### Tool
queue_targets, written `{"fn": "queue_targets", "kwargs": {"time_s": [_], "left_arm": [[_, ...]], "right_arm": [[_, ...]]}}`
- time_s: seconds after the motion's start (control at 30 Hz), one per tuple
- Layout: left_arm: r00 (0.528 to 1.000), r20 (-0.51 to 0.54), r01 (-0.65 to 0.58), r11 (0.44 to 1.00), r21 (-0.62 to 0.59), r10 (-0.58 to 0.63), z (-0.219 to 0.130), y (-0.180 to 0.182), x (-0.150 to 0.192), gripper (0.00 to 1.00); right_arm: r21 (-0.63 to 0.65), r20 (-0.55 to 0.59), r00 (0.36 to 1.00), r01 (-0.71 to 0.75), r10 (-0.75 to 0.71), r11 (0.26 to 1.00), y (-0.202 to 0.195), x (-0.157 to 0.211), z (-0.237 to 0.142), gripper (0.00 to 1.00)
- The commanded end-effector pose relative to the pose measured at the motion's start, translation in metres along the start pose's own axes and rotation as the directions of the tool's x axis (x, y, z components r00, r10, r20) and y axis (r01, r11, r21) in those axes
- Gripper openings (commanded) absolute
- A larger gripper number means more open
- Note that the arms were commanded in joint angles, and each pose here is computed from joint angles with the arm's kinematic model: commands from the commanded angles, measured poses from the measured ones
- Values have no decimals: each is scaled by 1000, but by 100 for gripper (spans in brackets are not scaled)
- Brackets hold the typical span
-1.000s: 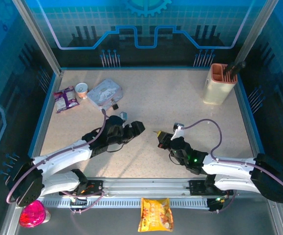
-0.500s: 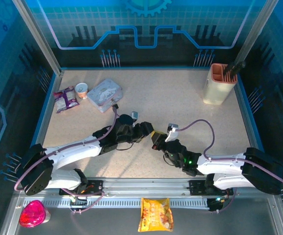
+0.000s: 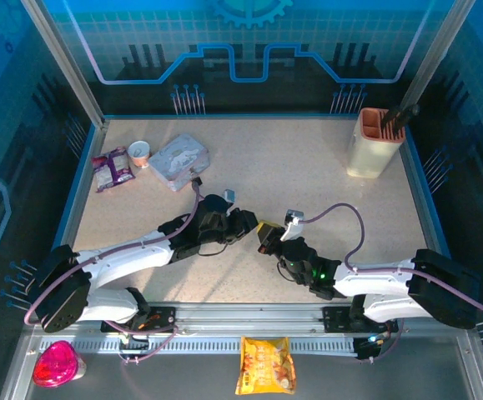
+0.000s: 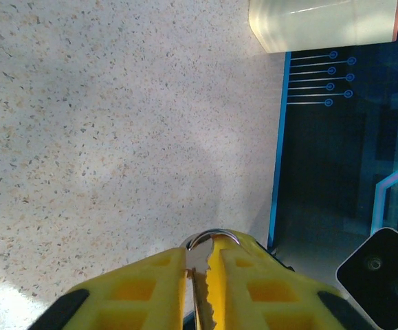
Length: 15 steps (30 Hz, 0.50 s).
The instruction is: Unlock a padlock with a key
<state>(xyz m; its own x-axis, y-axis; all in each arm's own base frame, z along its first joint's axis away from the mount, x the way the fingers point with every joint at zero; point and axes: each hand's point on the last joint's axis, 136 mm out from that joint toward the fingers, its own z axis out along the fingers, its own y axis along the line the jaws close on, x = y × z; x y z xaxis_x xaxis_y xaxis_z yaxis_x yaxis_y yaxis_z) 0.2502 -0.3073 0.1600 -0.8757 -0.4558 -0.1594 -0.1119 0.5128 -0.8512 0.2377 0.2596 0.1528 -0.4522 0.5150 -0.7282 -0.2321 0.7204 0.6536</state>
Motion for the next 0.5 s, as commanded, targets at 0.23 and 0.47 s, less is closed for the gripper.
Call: {"fn": "queue_targets", "kwargs": {"time_s": [0.23, 0.47], "left_arm": [[1000, 11, -8, 1000, -1, 8, 3, -5, -5, 5], [997, 49, -66, 998, -26, 67, 2, 1, -20, 2]], "right_arm": [[-35, 56, 998, -17, 19, 999, 17, -12, -1, 0], [-44, 68, 998, 0, 3, 999, 18, -18, -5, 7]]}}
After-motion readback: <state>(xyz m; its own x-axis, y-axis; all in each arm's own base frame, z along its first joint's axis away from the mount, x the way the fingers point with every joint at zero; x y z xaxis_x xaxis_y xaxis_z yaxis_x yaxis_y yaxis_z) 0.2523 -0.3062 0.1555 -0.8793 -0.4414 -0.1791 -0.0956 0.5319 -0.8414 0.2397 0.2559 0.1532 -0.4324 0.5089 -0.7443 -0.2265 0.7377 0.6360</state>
